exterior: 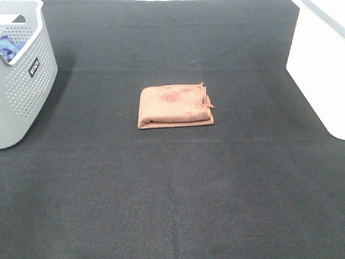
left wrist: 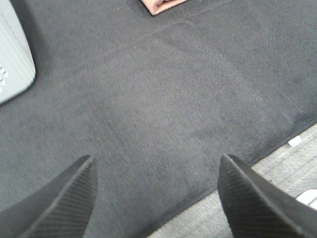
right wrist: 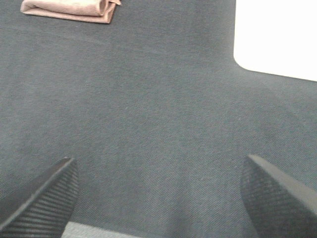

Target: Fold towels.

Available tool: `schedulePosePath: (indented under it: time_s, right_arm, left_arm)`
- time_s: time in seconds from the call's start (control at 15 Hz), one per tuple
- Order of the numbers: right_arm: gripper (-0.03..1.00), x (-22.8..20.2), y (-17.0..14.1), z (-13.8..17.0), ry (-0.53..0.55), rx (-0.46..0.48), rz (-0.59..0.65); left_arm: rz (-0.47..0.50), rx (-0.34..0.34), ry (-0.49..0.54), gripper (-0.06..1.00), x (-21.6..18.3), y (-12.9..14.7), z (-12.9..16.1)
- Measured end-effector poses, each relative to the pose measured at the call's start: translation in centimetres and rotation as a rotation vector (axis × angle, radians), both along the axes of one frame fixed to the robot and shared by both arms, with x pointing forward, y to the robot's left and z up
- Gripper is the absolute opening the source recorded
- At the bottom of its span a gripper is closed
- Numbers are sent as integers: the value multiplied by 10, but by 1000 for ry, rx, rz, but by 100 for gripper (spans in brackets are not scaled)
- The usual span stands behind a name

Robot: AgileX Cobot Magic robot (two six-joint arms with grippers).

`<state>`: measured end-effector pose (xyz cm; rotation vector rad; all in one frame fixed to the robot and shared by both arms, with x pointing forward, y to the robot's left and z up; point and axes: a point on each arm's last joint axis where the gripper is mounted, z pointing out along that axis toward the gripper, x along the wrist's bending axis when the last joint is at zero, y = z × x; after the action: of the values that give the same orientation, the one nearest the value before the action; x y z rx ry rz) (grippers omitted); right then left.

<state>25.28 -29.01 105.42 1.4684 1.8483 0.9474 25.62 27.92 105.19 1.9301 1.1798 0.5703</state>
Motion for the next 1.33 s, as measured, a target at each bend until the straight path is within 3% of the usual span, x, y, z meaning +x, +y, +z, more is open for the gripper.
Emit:
schedulePosePath:
  time_s: [1.0,1.33]
  right_arm:
    - [84,0,0,0,-2,-1,-1]
    - [84,-9,-1,1,-66,5,-49]
  left_arm:
    - [4,13,-16,66,-1,1,0]
    - [163,-10,-139,66,-17,6,1]
